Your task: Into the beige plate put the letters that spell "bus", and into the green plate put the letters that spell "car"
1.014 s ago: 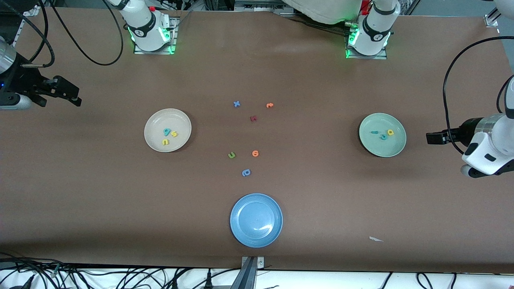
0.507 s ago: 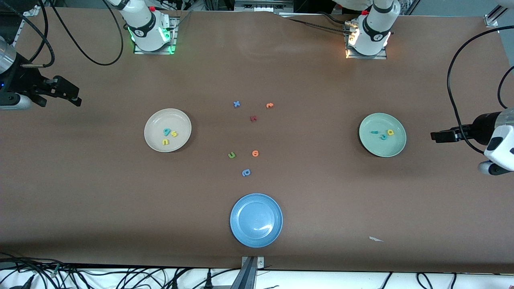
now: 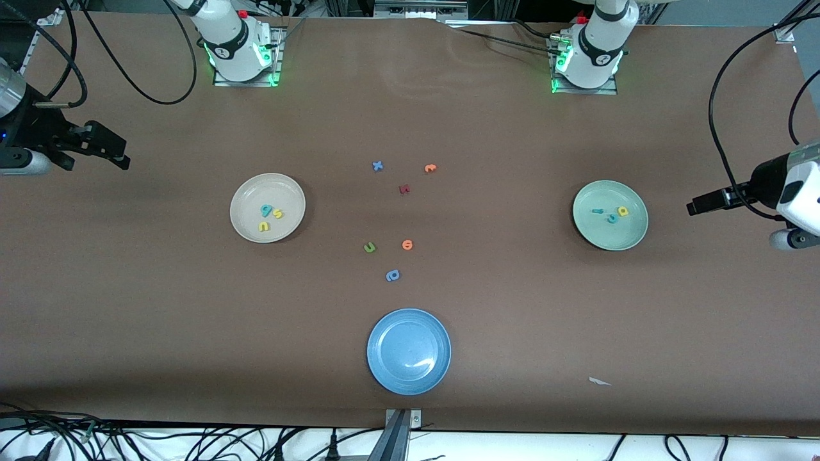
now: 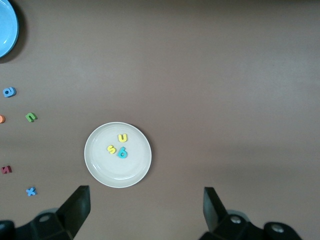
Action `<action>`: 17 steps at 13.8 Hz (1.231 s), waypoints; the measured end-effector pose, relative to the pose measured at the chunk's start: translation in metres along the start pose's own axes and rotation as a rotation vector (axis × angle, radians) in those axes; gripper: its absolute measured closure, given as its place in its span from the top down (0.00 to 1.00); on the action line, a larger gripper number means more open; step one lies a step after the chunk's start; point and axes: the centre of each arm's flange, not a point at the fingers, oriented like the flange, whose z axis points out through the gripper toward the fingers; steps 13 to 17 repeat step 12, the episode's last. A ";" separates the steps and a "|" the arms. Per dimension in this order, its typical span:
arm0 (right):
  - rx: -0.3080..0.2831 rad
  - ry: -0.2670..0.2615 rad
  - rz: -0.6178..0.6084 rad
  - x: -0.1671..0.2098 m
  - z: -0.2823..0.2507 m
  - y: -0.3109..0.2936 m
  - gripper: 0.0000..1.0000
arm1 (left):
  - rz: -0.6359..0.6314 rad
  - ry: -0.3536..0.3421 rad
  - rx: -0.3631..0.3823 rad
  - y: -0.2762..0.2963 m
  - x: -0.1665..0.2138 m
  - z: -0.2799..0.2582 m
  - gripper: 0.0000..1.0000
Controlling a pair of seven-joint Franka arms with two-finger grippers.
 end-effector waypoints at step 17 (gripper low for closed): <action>0.000 0.000 0.000 0.000 0.000 0.000 1.00 | 0.187 0.076 -0.009 0.021 -0.016 -0.027 1.00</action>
